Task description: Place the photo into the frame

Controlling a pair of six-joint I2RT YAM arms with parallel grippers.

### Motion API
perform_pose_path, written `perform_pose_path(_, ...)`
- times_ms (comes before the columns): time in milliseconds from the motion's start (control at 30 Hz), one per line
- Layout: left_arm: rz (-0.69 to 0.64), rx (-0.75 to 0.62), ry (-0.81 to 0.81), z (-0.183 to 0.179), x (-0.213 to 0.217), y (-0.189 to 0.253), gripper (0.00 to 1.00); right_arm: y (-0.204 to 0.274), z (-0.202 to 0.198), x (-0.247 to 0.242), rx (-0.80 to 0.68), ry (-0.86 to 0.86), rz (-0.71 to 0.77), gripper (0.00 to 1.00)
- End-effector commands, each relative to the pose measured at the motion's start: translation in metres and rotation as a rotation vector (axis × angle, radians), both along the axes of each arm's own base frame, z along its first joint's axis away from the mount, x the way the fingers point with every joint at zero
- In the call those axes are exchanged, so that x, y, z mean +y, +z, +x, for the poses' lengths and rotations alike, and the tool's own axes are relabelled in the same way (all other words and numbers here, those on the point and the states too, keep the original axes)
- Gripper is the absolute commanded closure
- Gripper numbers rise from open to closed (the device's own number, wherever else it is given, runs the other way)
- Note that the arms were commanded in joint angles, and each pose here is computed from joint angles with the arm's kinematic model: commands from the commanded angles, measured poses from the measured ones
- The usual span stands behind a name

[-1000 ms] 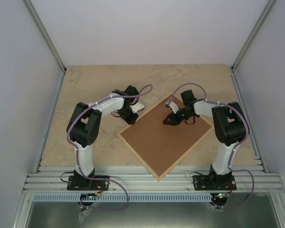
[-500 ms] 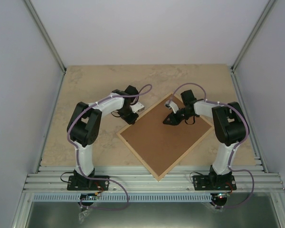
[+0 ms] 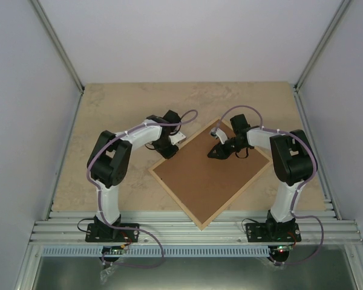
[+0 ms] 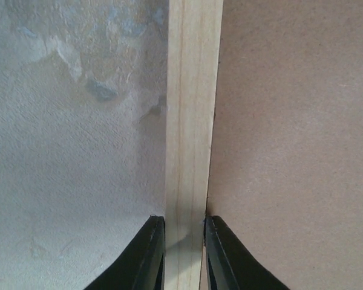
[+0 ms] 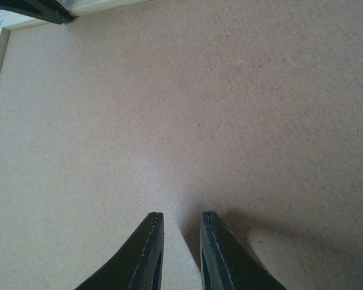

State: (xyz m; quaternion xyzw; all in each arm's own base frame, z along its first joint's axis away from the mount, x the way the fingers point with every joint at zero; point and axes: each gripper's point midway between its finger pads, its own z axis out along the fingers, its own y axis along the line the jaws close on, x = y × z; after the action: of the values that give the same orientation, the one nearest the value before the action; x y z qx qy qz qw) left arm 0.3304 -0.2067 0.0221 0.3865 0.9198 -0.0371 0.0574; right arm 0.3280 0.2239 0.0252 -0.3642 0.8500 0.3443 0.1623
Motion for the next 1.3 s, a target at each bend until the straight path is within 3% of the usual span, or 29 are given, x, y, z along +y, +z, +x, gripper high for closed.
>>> perform_pose_path(0, 0.218, 0.081, -0.008, -0.023, 0.028, -0.062, 0.80, -0.034, -0.001, -0.021, 0.030, -0.046, -0.129, 0.80)
perform_pose_path(200, 0.225, 0.114, -0.018, -0.032, 0.023, -0.075, 0.75, -0.033, -0.002, -0.022, 0.027, -0.046, -0.128, 0.80)
perform_pose_path(300, 0.211, 0.136, -0.029, -0.035, 0.020, -0.078, 0.68, -0.033, -0.002, -0.021, 0.028, -0.045, -0.126, 0.80)
perform_pose_path(433, 0.145, 0.118, -0.034, -0.028, 0.009, -0.059, 0.61, -0.030, 0.000, -0.020, 0.020, -0.042, -0.126, 0.80)
perform_pose_path(767, -0.180, -0.039, 0.035, 0.058, -0.028, 0.050, 0.53, 0.035, 0.044, -0.025, -0.144, -0.066, -0.050, 0.79)
perform_pose_path(1067, -0.266, -0.103, 0.038, 0.120, -0.076, 0.054, 0.47, 0.047, 0.116, -0.101, -0.234, -0.283, -0.123, 0.71)
perform_pose_path(1267, -0.321, -0.138, 0.029, 0.147, -0.118, 0.053, 0.46, 0.032, 0.136, -0.111, -0.227, -0.317, -0.152, 0.65)
